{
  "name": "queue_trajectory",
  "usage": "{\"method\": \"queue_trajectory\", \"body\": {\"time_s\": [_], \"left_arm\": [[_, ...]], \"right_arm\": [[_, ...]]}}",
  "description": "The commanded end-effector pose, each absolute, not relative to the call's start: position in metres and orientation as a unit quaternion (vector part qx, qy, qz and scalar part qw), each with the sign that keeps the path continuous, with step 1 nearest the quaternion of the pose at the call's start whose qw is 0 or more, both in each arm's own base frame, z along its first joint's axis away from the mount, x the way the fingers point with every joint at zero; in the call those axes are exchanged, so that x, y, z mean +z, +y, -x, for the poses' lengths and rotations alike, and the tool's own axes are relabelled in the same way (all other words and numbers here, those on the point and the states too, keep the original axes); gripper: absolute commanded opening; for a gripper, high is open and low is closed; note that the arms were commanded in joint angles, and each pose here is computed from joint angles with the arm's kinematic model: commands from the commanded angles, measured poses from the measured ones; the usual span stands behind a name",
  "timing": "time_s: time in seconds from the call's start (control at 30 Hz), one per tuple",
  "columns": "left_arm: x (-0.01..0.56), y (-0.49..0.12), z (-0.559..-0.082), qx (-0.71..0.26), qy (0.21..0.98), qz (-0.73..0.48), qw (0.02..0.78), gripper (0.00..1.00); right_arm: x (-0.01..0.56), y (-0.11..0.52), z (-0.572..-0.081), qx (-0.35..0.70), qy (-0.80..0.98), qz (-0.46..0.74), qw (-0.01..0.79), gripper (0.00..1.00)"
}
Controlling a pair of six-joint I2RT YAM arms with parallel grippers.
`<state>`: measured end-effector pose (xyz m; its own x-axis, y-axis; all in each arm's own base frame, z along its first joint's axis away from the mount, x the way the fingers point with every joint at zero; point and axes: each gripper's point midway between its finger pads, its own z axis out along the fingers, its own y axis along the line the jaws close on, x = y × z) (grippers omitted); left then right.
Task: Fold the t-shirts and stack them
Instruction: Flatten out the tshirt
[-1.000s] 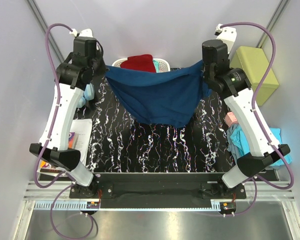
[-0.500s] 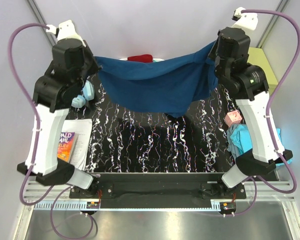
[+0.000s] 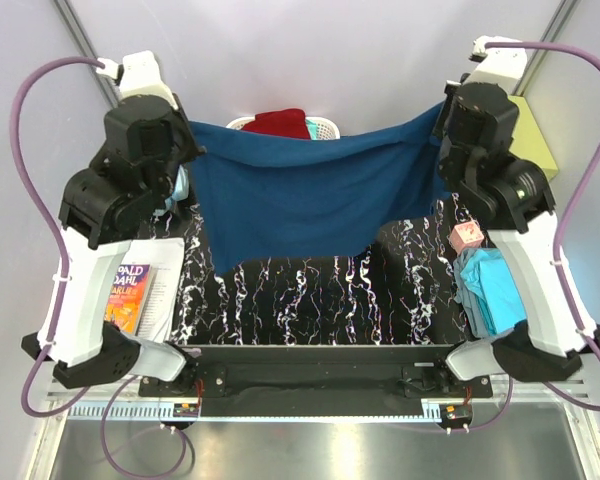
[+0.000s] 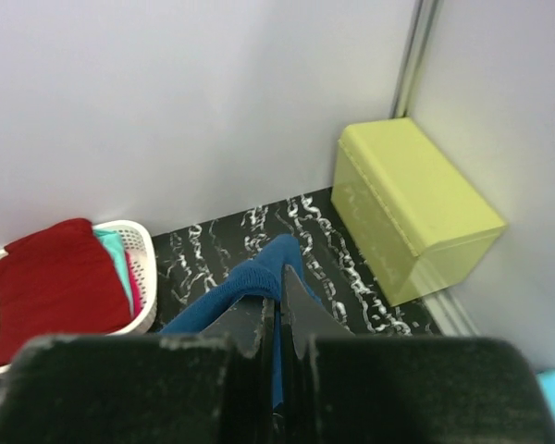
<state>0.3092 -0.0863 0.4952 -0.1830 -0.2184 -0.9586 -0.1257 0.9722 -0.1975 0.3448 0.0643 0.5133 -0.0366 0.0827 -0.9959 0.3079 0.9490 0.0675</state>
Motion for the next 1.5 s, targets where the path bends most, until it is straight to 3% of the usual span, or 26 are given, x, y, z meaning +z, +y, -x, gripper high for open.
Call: {"method": "queue_trajectory", "body": {"time_s": [0.0,0.33,0.73,0.9,1.07,1.3,1.47], "left_arm": [[0.522,-0.071,-0.28,-0.01,0.734,0.114,0.67,0.0],[0.473,-0.029,-0.217,0.008,0.772,0.123,0.624,0.0],[0.504,-0.014,-0.199,-0.003,0.753,0.132,0.645,0.0],[0.5,-0.029,-0.222,0.039,0.748,0.122,0.651,0.0],[0.504,-0.064,-0.262,0.073,0.748,0.103,0.652,0.0],[0.463,-0.074,-0.336,0.021,0.792,0.132,0.596,0.0],[0.456,-0.076,-0.383,-0.001,0.798,0.145,0.585,0.0]], "right_arm": [[0.558,0.045,-0.294,-0.081,0.667,-0.152,0.725,0.0],[0.491,0.028,-0.259,-0.142,0.723,-0.113,0.667,0.0],[0.532,-0.005,-0.236,-0.157,0.683,-0.149,0.698,0.0],[0.513,0.011,-0.255,-0.178,0.691,-0.13,0.688,0.0],[0.469,0.031,-0.313,-0.159,0.72,-0.131,0.663,0.0],[0.429,0.076,-0.403,-0.138,0.754,-0.141,0.626,0.0],[0.428,0.073,-0.44,-0.091,0.768,-0.171,0.611,0.0]]}}
